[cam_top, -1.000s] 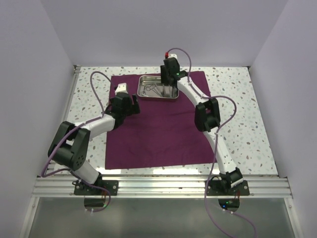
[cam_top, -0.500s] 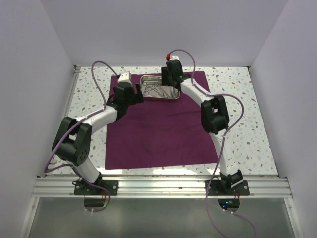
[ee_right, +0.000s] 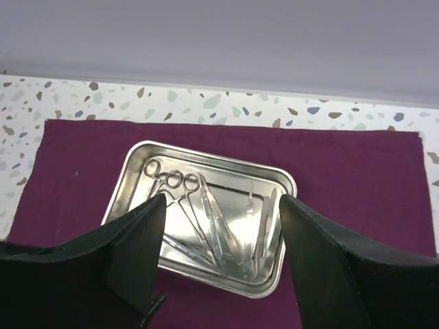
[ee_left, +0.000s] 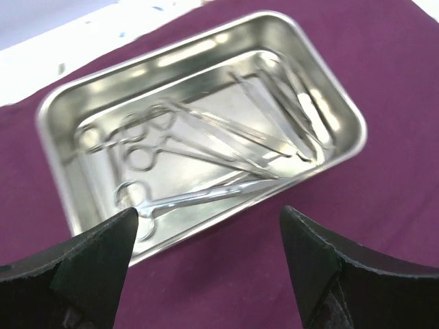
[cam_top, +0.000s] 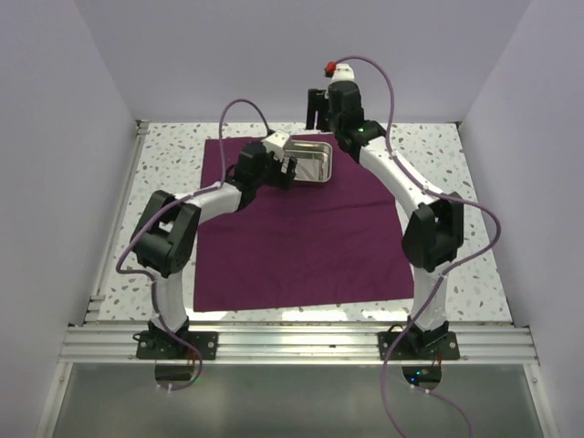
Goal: Open and lay out the surgical kit
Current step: Move the container from the surgical kit.
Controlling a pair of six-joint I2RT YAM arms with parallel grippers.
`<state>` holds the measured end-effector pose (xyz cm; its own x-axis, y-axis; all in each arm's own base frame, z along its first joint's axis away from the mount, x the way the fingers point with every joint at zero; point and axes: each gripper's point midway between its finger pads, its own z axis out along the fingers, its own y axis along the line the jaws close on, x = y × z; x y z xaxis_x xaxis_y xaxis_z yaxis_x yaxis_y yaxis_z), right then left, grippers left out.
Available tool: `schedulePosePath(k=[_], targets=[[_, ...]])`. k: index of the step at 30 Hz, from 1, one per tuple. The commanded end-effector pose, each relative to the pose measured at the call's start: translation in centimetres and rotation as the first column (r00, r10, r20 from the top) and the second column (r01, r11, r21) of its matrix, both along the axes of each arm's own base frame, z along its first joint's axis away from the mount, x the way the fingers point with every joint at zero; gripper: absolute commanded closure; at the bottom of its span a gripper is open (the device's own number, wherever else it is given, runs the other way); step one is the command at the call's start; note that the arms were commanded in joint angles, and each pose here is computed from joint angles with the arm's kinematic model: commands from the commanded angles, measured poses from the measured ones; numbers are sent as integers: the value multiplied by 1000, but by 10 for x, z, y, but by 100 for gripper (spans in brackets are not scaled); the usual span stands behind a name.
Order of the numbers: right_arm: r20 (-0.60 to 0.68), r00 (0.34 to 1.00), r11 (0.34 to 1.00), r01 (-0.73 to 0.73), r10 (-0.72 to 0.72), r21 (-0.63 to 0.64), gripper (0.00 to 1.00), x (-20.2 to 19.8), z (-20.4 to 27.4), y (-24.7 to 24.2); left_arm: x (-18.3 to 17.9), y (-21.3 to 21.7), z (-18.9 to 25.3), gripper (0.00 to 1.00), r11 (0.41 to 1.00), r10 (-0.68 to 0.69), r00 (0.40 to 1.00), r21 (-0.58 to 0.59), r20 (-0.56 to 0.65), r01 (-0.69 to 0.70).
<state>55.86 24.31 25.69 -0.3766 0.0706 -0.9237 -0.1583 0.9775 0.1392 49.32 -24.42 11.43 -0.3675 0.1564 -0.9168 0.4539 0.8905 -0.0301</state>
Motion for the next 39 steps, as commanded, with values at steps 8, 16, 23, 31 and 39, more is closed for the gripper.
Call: schedulePosePath(k=[8, 16, 23, 31, 39], targets=[[57, 998, 992, 20, -27, 126, 28, -29, 57, -36, 29, -65, 7, 15, 934, -358, 926, 56, 116, 354], [35, 998, 993, 44, -47, 106, 28, -31, 43, -52, 20, -78, -11, 26, 875, -482, 875, 69, 29, 480], [11, 998, 991, 58, -59, 119, 28, -26, 30, -67, -12, -81, -6, 24, 812, -583, 812, 9, 22, 583], [-27, 999, 989, 49, -46, 140, 27, -19, 11, -67, -2, -80, -39, 30, 822, -569, 821, 15, -48, 570], [-37, 999, 988, 39, -34, 152, 27, -15, 5, -66, 10, -77, -63, 35, 836, -542, 835, 40, -95, 548]])
